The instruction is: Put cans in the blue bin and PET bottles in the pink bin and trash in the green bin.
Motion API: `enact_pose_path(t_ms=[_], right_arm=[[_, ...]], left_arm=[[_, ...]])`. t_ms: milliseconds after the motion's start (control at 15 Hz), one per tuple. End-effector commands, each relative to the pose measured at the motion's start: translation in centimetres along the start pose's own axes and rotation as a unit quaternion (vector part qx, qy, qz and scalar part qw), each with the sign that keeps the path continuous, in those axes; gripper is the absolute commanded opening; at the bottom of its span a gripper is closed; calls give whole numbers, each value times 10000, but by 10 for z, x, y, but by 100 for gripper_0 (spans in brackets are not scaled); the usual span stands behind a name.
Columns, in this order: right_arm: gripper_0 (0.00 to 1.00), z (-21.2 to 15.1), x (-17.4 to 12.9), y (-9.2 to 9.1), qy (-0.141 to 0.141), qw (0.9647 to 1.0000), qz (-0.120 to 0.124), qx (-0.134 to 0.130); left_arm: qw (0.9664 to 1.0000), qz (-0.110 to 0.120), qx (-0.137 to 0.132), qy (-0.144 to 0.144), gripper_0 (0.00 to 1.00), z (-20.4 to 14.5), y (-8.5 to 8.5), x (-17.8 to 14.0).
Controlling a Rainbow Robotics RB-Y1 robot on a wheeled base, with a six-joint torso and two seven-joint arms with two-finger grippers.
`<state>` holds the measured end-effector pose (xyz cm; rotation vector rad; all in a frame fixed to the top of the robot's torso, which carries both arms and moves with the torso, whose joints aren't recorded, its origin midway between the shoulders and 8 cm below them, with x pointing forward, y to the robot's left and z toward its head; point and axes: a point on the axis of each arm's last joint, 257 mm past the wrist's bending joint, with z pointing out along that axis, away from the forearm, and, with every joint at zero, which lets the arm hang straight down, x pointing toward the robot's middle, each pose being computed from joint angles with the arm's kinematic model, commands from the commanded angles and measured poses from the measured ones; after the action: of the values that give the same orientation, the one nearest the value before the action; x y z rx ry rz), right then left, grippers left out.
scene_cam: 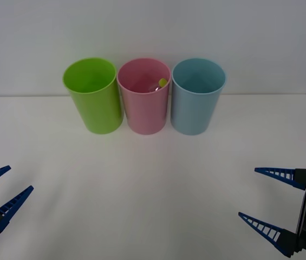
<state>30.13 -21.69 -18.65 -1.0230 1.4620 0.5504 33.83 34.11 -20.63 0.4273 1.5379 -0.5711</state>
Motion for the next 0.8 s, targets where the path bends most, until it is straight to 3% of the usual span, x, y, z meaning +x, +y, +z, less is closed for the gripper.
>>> enact_pose_path(t_ms=[67,800], right_arm=[[100,-3,4,0,31,10000,55,24],[100,-3,3,-1,32,10000,46,20]], left_arm=[[10000,0,0,0,100,0,0,0],[10000,0,0,0,100,0,0,0]])
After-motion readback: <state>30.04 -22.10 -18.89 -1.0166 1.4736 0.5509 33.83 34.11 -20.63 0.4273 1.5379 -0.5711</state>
